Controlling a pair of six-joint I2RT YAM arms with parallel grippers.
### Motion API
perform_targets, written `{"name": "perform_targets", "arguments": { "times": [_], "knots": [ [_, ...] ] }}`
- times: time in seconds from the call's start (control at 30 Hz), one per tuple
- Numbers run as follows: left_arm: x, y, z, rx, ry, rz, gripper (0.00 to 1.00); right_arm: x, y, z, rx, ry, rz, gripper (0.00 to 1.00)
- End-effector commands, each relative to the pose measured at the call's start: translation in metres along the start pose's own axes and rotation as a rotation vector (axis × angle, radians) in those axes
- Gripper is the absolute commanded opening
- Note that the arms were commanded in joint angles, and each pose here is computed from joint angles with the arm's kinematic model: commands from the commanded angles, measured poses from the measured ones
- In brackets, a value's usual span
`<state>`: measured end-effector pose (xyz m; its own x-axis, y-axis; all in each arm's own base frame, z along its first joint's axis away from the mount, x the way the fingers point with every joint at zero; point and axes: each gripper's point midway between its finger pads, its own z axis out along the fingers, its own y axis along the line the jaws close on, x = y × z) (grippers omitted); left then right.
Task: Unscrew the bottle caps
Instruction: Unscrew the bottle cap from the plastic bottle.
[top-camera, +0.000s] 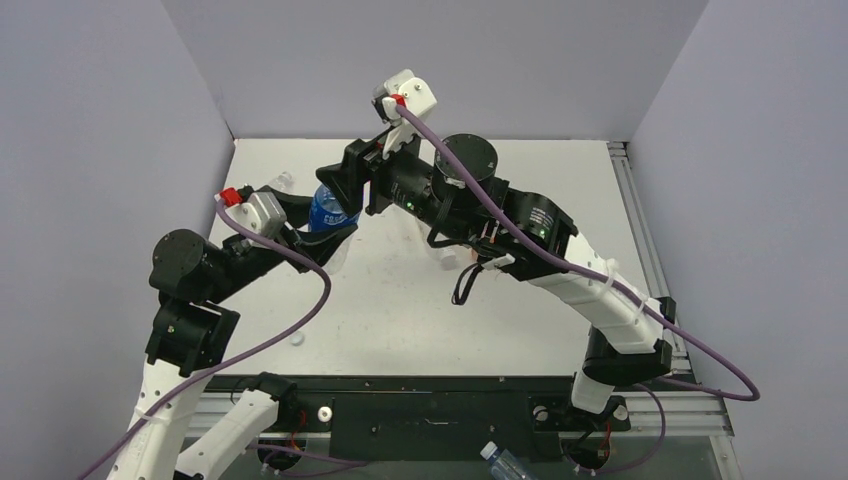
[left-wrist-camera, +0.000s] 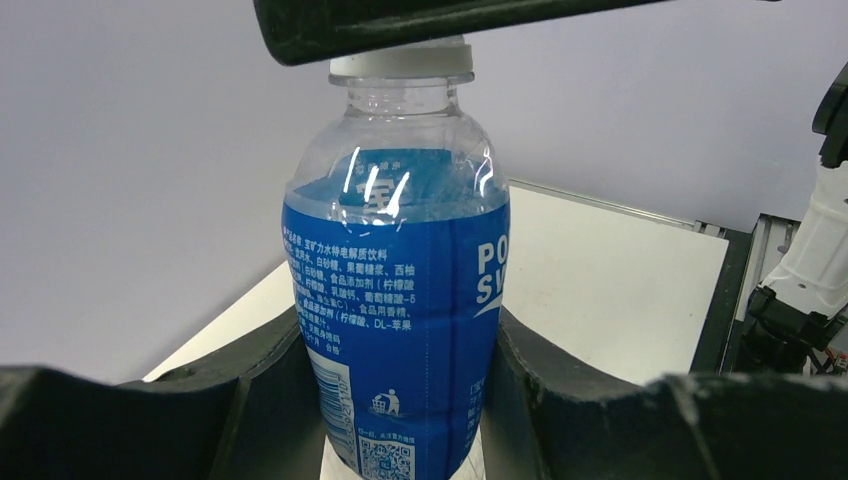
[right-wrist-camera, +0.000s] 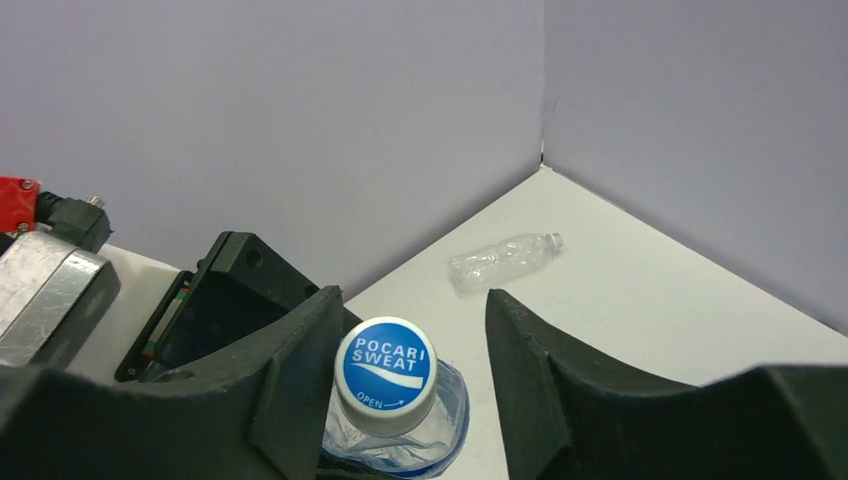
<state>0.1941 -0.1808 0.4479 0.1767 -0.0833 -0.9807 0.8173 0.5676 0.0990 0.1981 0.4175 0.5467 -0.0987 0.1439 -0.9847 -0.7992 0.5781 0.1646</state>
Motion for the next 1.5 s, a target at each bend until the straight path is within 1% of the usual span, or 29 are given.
{"name": "perform_targets", "arguments": {
  "times": [0.0, 0.03, 0.17, 0.3, 0.33, 0.43, 0.47, 0.5, 0.6, 0.63, 0.67, 0.7, 0.73, 0.77, 0.87, 0.93, 0.97, 1.0, 1.03, 1.07, 1.1, 1.13, 1.17, 1.23, 1.3, 1.33, 1.4, 1.43, 1.47],
  "knots": [
    [-0.004, 0.005, 0.003, -0.027, -0.020, 0.025, 0.00, -0.025, 0.003, -0.004, -0.036, -0.077, 0.073, 0.45],
    [-0.004, 0.007, 0.003, -0.034, -0.020, 0.024, 0.00, -0.025, 0.003, -0.003, -0.037, -0.077, 0.077, 0.43],
    [-0.005, 0.008, 0.003, -0.046, -0.023, 0.026, 0.00, -0.021, 0.002, -0.001, -0.048, -0.068, 0.093, 0.20],
    [-0.007, 0.008, 0.003, -0.043, -0.031, 0.018, 0.00, -0.016, 0.003, 0.002, -0.090, -0.055, 0.110, 0.01],
    [-0.010, 0.006, 0.004, -0.037, -0.039, 0.003, 0.00, -0.020, 0.001, 0.000, -0.099, -0.061, 0.109, 0.00],
    [-0.019, -0.010, 0.003, 0.041, -0.063, -0.044, 0.00, -0.021, 0.016, -0.008, -0.244, -0.051, 0.076, 0.00],
    [-0.022, -0.025, 0.002, 0.118, -0.070, -0.079, 0.00, -0.023, 0.029, -0.017, -0.348, -0.048, 0.039, 0.00],
    [-0.024, -0.031, 0.002, 0.148, -0.075, -0.095, 0.00, -0.022, 0.032, -0.021, -0.377, -0.048, 0.015, 0.00],
    [-0.040, -0.070, -0.007, 0.364, -0.093, -0.208, 0.00, -0.023, 0.059, -0.052, -0.595, -0.051, -0.103, 0.00],
    [-0.041, -0.076, -0.009, 0.406, -0.084, -0.241, 0.00, -0.021, 0.063, -0.057, -0.634, -0.046, -0.114, 0.00],
    [-0.048, -0.089, -0.015, 0.479, -0.073, -0.297, 0.00, -0.025, 0.074, -0.073, -0.728, -0.059, -0.130, 0.00],
    [-0.050, -0.095, -0.017, 0.514, -0.050, -0.370, 0.00, -0.024, 0.078, -0.078, -0.772, -0.059, -0.133, 0.00],
    [-0.054, -0.101, -0.020, 0.559, -0.046, -0.375, 0.00, -0.031, 0.085, -0.093, -0.846, -0.085, -0.141, 0.00],
    [-0.056, -0.105, -0.021, 0.576, -0.035, -0.411, 0.00, -0.027, 0.087, -0.095, -0.873, -0.081, -0.137, 0.00],
    [-0.066, -0.111, -0.027, 0.605, -0.046, -0.406, 0.00, -0.038, 0.097, -0.119, -1.005, -0.133, -0.114, 0.00],
    [-0.068, -0.113, -0.028, 0.611, -0.047, -0.403, 0.00, -0.034, 0.097, -0.121, -1.044, -0.122, -0.079, 0.00],
    [-0.069, -0.113, -0.028, 0.610, -0.050, -0.396, 0.00, -0.034, 0.095, -0.119, -1.036, -0.121, -0.074, 0.02],
    [-0.069, -0.112, -0.028, 0.607, -0.047, -0.396, 0.00, -0.035, 0.091, -0.114, -1.001, -0.118, -0.067, 0.19],
    [-0.068, -0.111, -0.027, 0.596, -0.048, -0.387, 0.00, -0.038, 0.082, -0.101, -0.916, -0.133, -0.069, 0.32],
    [-0.067, -0.110, -0.027, 0.588, -0.052, -0.378, 0.00, -0.038, 0.075, -0.096, -0.860, -0.121, -0.062, 0.59],
    [-0.064, -0.106, -0.024, 0.564, -0.055, -0.359, 0.00, -0.045, 0.060, -0.082, -0.731, -0.146, -0.052, 0.68],
    [-0.062, -0.104, -0.023, 0.549, -0.061, -0.342, 0.00, -0.048, 0.049, -0.076, -0.652, -0.147, -0.041, 0.76],
    [-0.058, -0.096, -0.018, 0.505, -0.069, -0.313, 0.00, -0.057, 0.027, -0.065, -0.496, -0.176, -0.017, 0.77],
    [-0.048, -0.081, -0.012, 0.412, -0.073, -0.261, 0.00, -0.065, 0.002, -0.059, -0.329, -0.201, 0.022, 0.79],
    [-0.038, -0.067, -0.008, 0.325, -0.073, -0.194, 0.00, -0.070, -0.010, -0.060, -0.231, -0.222, 0.057, 0.79],
    [-0.032, -0.060, -0.007, 0.289, -0.077, -0.134, 0.00, -0.068, -0.007, -0.061, -0.218, -0.219, 0.068, 0.80],
    [-0.020, -0.044, -0.004, 0.205, -0.067, -0.079, 0.00, -0.069, -0.010, -0.061, -0.141, -0.215, 0.084, 0.80],
    [-0.015, -0.036, -0.002, 0.157, -0.055, -0.069, 0.00, -0.055, -0.018, -0.051, -0.072, -0.169, 0.080, 0.80],
    [-0.010, -0.030, -0.002, 0.134, -0.049, -0.024, 0.00, -0.062, -0.013, -0.055, -0.068, -0.177, 0.085, 0.80]
  ]
}}
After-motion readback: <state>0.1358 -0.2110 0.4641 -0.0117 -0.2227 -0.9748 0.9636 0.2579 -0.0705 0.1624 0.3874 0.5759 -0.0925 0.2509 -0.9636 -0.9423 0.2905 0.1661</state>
